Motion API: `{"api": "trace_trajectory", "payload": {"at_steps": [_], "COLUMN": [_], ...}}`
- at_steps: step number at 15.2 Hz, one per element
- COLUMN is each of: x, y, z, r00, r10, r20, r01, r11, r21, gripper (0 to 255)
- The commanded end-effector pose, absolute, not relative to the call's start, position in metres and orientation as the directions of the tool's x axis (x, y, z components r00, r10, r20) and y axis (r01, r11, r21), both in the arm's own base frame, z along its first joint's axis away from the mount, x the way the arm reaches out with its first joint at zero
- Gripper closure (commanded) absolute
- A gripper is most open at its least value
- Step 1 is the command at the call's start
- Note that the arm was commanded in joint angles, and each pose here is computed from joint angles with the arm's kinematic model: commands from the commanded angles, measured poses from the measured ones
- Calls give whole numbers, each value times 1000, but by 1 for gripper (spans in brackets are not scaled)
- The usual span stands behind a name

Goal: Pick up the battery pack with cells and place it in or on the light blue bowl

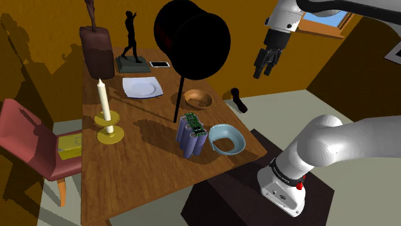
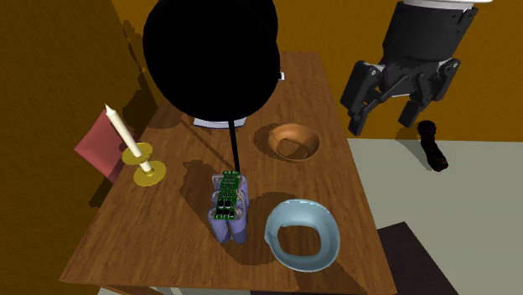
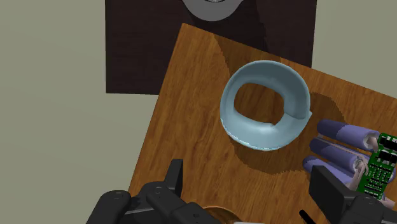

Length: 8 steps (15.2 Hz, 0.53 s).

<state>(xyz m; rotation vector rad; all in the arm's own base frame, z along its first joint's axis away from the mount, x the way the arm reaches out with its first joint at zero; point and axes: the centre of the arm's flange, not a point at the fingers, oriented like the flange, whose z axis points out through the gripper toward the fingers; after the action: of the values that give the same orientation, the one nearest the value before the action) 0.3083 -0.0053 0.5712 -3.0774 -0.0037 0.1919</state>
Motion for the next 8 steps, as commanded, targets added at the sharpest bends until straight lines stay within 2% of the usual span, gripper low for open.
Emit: {"api": "trace_trajectory", "payload": {"at_steps": [1, 8], "x": [308, 318], "y": [-5, 77], "z": [571, 526], "r00": [992, 990], "r10": [6, 17], "r20": [-124, -139], "r01": [-1, 10], "r11": [-998, -999], "r21": [-58, -47], "gripper": [0, 0]}}
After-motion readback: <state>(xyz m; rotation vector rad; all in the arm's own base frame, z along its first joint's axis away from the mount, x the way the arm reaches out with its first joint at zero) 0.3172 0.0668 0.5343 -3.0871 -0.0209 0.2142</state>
